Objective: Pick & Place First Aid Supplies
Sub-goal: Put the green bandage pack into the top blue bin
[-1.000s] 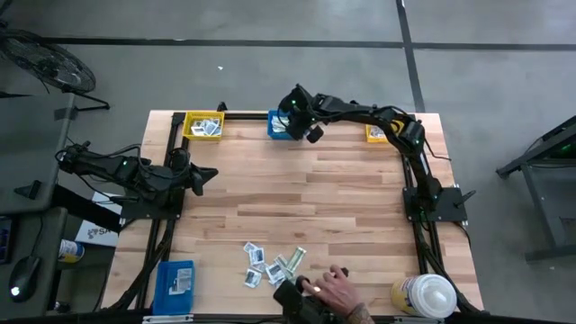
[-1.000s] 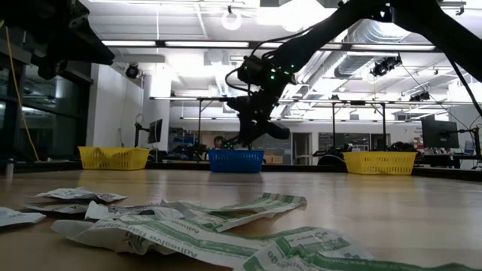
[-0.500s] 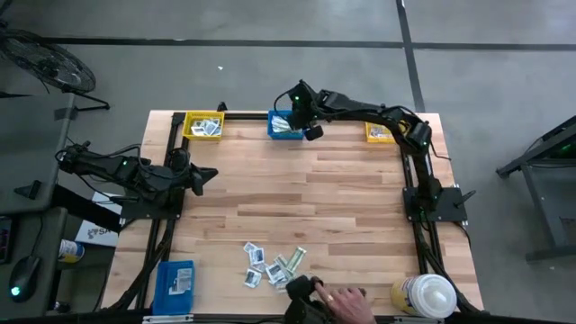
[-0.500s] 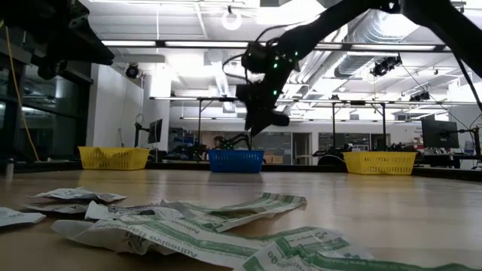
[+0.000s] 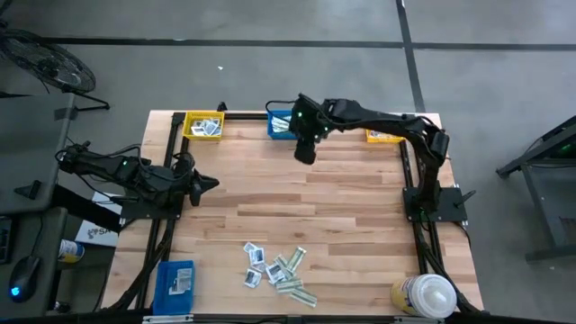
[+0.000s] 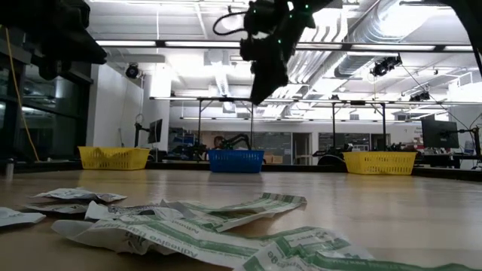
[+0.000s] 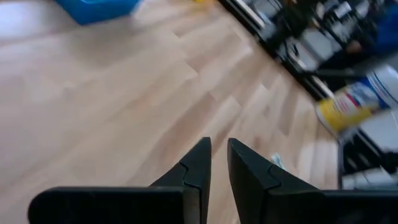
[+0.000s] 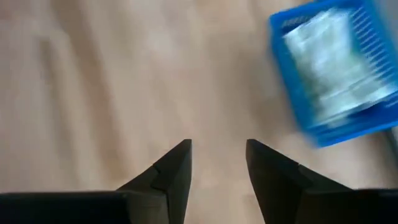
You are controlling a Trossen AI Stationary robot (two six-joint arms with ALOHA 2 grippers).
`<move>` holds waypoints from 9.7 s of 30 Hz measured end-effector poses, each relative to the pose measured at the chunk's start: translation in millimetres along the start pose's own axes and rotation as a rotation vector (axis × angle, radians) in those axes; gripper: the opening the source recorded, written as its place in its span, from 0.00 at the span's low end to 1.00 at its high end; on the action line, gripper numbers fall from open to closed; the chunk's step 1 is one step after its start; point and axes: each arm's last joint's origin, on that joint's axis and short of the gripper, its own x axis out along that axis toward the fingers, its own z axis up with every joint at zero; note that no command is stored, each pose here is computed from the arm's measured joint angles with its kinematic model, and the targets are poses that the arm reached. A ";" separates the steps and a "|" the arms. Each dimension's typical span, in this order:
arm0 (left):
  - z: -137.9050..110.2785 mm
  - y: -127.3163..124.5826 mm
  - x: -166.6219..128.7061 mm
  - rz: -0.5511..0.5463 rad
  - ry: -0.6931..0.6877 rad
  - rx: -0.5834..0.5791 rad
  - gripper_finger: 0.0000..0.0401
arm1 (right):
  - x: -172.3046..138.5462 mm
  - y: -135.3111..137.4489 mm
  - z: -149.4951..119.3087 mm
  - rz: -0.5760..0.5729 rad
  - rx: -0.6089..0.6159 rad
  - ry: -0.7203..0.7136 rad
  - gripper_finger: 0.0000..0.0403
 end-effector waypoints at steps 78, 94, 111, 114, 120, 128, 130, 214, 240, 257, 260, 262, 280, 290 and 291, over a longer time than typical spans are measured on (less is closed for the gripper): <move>-12.7 3.9 -1.6 -0.109 0.282 0.202 0.13 | 134.4 293.2 -119.5 -0.010 0.369 0.473 0.01; -12.7 3.9 -1.6 -0.109 0.283 0.202 0.13 | 78.1 241.3 -64.8 -0.070 0.478 0.215 0.00; -10.6 4.4 -1.3 -0.068 0.227 0.174 0.13 | 56.7 63.4 12.1 -0.212 0.697 -0.169 0.00; -10.0 4.8 -1.1 -0.050 0.205 0.175 0.13 | 55.6 24.8 17.0 -0.222 0.739 -0.205 0.00; -8.8 5.6 -0.9 -0.017 0.165 0.177 0.13 | 50.9 -40.5 15.2 -0.224 0.804 -0.230 0.00; -7.2 6.7 -0.6 0.026 0.115 0.146 0.13 | 50.9 -80.3 10.5 -0.200 0.906 -0.260 0.00; -6.9 6.9 -0.6 0.034 0.105 0.140 0.13 | 58.8 -81.7 10.9 -0.187 0.927 -0.267 0.00; -12.5 4.5 -1.5 -0.098 0.269 0.227 0.13 | 40.1 328.9 -101.2 0.282 -0.658 0.108 0.31; -12.8 5.2 -1.5 -0.086 0.272 0.199 0.13 | 92.4 357.6 -124.3 0.312 -0.901 0.065 0.31; -12.6 5.6 -1.5 -0.075 0.264 0.201 0.13 | 107.0 354.1 -125.9 0.363 -0.895 0.101 0.25; -12.7 5.6 -1.5 -0.075 0.264 0.201 0.13 | 113.0 354.9 -128.4 0.371 -0.885 0.117 0.25; -12.7 5.7 -1.6 -0.075 0.264 0.203 0.13 | 117.5 354.0 -129.7 0.375 -0.873 0.133 0.24; -13.1 6.3 -1.6 -0.069 0.269 0.209 0.13 | 118.4 343.9 -127.3 0.256 -0.583 0.197 0.01; -13.3 6.2 -1.7 -0.074 0.274 0.208 0.13 | 83.3 324.7 -114.5 0.068 -0.412 0.192 0.00; -13.2 6.2 -1.7 -0.074 0.274 0.208 0.13 | 76.6 321.8 -112.1 0.052 -0.415 0.188 0.00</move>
